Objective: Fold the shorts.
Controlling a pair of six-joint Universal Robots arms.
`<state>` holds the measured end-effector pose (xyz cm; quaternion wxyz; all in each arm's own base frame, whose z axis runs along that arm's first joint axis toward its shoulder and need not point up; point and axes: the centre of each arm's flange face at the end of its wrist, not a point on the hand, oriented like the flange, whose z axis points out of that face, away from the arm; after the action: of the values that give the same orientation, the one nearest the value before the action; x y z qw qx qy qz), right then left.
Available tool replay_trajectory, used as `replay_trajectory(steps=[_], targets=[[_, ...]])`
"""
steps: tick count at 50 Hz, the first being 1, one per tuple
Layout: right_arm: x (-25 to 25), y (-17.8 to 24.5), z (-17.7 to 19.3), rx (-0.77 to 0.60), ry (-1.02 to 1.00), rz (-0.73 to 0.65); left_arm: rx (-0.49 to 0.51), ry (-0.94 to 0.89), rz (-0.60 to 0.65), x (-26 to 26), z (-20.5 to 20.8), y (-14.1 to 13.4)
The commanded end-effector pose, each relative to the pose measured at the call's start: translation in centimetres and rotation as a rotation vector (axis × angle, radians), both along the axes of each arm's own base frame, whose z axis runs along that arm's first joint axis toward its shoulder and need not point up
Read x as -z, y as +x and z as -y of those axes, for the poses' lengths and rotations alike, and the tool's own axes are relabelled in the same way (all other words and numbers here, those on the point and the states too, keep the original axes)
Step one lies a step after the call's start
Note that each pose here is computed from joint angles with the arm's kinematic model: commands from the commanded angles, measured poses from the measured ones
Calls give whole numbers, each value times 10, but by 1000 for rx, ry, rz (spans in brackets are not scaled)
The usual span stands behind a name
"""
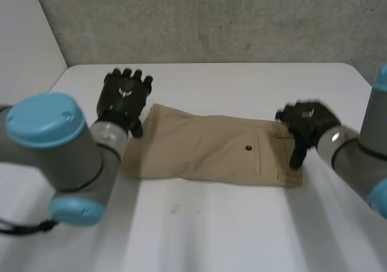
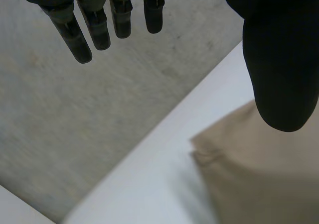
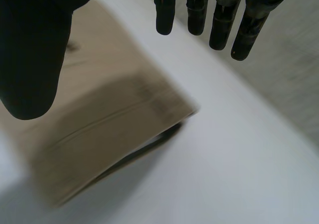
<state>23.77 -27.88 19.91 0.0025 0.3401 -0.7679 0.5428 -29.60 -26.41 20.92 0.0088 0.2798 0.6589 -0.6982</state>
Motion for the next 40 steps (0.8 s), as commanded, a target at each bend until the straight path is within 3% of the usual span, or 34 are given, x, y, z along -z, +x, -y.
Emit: replay_trajectory(steps=[1, 10, 18, 27, 32, 35, 40], targets=[[40, -7, -16, -11, 90, 72, 8, 185, -171, 20, -29, 15], [73, -9, 0, 6, 39, 76, -34, 194, -168, 26, -18, 24], [66, -21, 21, 42, -38, 72, -38, 202, -163, 28, -18, 25], [35, -51, 31, 32, -166, -175, -34, 199, -164, 25, -21, 26], [13, -57, 37, -44, -280, -415, -32, 194, -168, 22, -24, 27], [5, -51, 40, -83, -344, -491, -31, 196, -167, 22, -26, 27], [-18, 28, 8, -350, -577, -529, -31, 196, -166, 22, -27, 27]])
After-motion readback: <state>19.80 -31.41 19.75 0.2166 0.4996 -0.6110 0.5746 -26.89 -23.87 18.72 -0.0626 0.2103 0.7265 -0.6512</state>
